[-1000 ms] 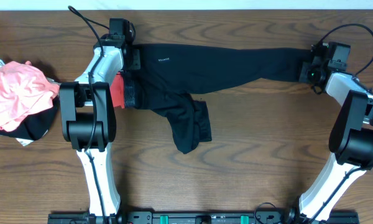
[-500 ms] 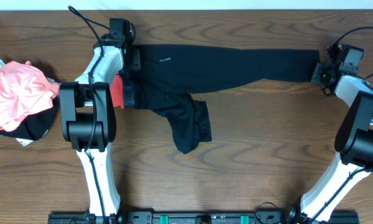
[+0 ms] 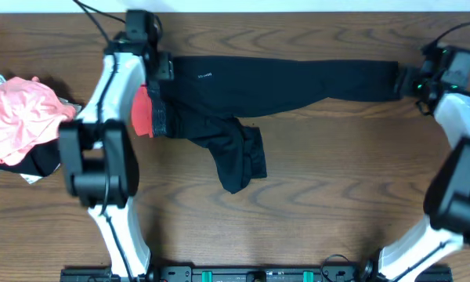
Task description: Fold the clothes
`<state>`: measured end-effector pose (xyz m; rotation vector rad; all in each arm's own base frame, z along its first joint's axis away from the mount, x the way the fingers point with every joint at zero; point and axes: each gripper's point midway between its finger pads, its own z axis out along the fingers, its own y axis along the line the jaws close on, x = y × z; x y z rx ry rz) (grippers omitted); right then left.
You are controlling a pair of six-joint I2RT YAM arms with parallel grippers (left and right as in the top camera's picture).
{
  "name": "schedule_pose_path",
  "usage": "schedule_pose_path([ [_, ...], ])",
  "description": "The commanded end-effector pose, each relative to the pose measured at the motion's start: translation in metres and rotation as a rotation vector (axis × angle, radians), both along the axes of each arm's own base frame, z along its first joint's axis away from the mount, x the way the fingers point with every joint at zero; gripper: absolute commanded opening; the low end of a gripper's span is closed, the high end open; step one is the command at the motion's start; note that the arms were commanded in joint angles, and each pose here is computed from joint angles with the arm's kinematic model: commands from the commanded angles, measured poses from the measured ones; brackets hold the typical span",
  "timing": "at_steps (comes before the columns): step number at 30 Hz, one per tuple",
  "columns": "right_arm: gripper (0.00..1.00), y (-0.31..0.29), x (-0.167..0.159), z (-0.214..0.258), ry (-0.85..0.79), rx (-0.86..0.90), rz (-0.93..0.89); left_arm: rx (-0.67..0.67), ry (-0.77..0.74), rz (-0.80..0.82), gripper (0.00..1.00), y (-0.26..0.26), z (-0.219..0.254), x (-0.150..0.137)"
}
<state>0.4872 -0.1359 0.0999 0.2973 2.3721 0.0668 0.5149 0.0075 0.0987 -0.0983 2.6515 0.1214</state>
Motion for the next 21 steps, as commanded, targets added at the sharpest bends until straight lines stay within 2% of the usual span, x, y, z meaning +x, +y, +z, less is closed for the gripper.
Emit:
schedule_pose_path([
  [1,0.59,0.035,-0.018,0.056,-0.052,0.077,0.099,0.019,-0.017,0.013,0.77,0.007,0.044,-0.02],
  [2,0.57,0.049,-0.03,0.057,-0.013,0.118,0.127,0.018,0.023,0.016,0.8,0.008,0.044,-0.032],
  [7,0.55,0.115,-0.084,0.032,0.243,0.273,0.236,-0.02,0.224,0.046,0.8,0.004,0.028,-0.081],
  [10,0.55,0.146,-0.101,0.016,0.337,0.291,0.296,-0.036,0.3,0.04,0.8,0.0,0.015,-0.099],
  [21,0.54,0.229,-0.129,-0.015,0.426,0.261,0.494,-0.119,0.49,0.025,0.8,-0.015,-0.029,-0.148],
])
